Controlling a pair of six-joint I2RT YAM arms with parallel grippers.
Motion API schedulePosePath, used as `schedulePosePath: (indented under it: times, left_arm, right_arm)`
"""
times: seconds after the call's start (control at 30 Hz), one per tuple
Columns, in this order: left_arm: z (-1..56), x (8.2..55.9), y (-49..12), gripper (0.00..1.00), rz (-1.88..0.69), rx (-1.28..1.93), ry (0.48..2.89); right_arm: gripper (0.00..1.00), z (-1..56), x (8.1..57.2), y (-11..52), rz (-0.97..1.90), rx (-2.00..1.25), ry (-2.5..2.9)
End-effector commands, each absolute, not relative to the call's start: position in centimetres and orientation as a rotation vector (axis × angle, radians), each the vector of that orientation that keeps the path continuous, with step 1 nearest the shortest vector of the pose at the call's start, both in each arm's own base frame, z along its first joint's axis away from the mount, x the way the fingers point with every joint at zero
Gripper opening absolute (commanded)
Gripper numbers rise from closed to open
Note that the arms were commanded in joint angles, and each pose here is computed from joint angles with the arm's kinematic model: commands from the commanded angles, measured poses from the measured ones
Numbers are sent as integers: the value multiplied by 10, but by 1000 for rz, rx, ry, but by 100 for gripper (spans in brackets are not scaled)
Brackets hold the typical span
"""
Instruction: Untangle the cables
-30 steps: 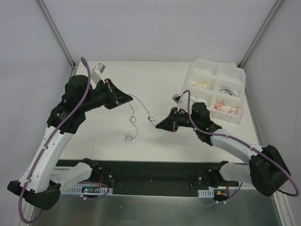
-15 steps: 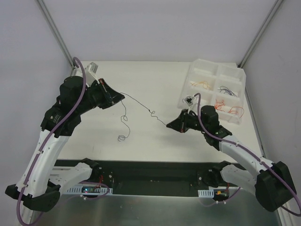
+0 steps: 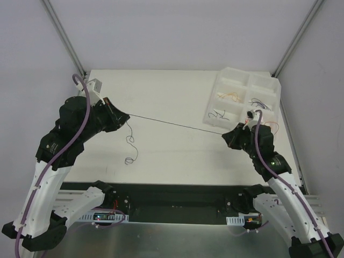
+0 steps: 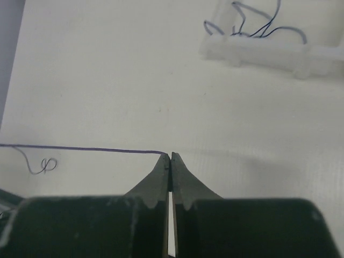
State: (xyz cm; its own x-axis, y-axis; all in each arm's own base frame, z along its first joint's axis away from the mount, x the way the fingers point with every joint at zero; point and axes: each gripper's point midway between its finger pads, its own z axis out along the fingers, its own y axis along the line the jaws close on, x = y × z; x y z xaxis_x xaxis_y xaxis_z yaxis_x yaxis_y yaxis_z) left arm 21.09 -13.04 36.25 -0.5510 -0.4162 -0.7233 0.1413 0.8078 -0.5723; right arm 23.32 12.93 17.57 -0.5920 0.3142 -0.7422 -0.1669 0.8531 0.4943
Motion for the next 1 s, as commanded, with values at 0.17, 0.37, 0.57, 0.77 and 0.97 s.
schedulePosePath:
  times: [0.17, 0.37, 0.57, 0.77, 0.97]
  left_arm:
    - [377, 219, -99, 0, -577, -317, 1965]
    - [369, 233, -209, 0, -1142, -94, 2142]
    - [386, 214, -281, 0, -1399, 251, 2079]
    - [282, 224, -232, 0, -1055, -17, 2214]
    - [177, 226, -209, 0, -929, -203, 2453]
  right_arm:
    - [0, 186, 219, 53, 172, 27, 2165]
    - [0, 192, 207, 110, 516, -222, 2142]
    - [0, 194, 203, 116, 558, -246, 2137]
    - [0, 189, 194, 145, 734, -382, 2166]
    - [0, 163, 202, 180, 819, -434, 2285]
